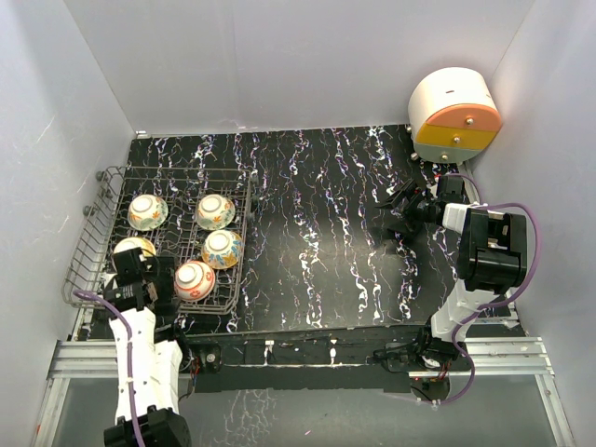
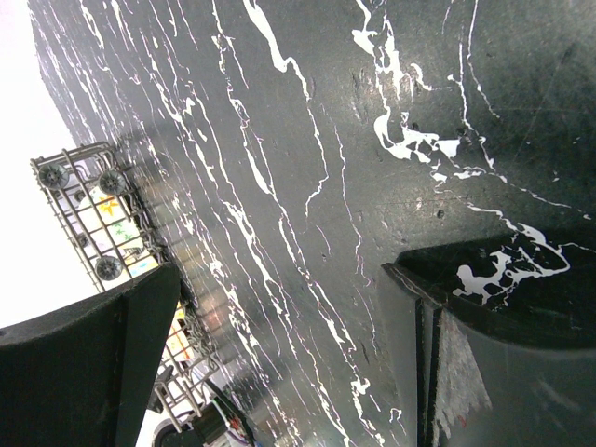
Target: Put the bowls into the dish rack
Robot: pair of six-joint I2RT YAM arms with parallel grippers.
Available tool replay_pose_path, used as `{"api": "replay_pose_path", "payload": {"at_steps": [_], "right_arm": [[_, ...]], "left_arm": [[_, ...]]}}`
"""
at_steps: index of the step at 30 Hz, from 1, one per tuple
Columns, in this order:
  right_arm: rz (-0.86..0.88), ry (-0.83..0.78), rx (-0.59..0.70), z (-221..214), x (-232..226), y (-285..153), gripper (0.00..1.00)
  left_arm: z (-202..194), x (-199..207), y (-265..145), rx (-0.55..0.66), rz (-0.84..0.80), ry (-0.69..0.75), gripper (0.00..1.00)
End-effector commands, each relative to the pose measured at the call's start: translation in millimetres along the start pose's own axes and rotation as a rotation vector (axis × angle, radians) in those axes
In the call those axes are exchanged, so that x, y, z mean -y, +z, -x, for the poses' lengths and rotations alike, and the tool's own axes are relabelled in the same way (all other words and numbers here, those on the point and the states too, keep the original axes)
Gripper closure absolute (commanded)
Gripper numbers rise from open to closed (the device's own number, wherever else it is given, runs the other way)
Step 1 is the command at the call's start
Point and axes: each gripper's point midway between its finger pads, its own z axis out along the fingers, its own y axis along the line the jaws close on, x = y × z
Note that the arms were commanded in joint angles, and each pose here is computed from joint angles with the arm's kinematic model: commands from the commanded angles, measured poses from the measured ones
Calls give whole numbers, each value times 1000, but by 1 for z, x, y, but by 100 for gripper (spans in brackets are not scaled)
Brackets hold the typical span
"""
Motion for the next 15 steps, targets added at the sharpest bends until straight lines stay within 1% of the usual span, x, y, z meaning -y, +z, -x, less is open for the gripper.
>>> {"api": "replay_pose_path", "payload": {"at_steps": [1, 3, 6, 8, 10, 15], "right_arm": [[-106, 10, 5, -7, 31, 8, 9], [-105, 8, 7, -7, 30, 8, 9], [-107, -9, 19, -3, 27, 5, 9], [-109, -24, 23, 0, 24, 3, 7], [-97, -38, 24, 2, 17, 3, 2], [-66, -139, 27, 6, -27, 10, 2]], "left_arm": [[-7, -17, -13, -49, 108, 68, 4], [-7, -17, -17, -54, 118, 81, 3], [-5, -6, -25, -53, 90, 96, 3], [-4, 8, -32, -58, 55, 109, 3], [-2, 24, -37, -63, 20, 130, 3], [9, 73, -49, -56, -68, 199, 3]]}}
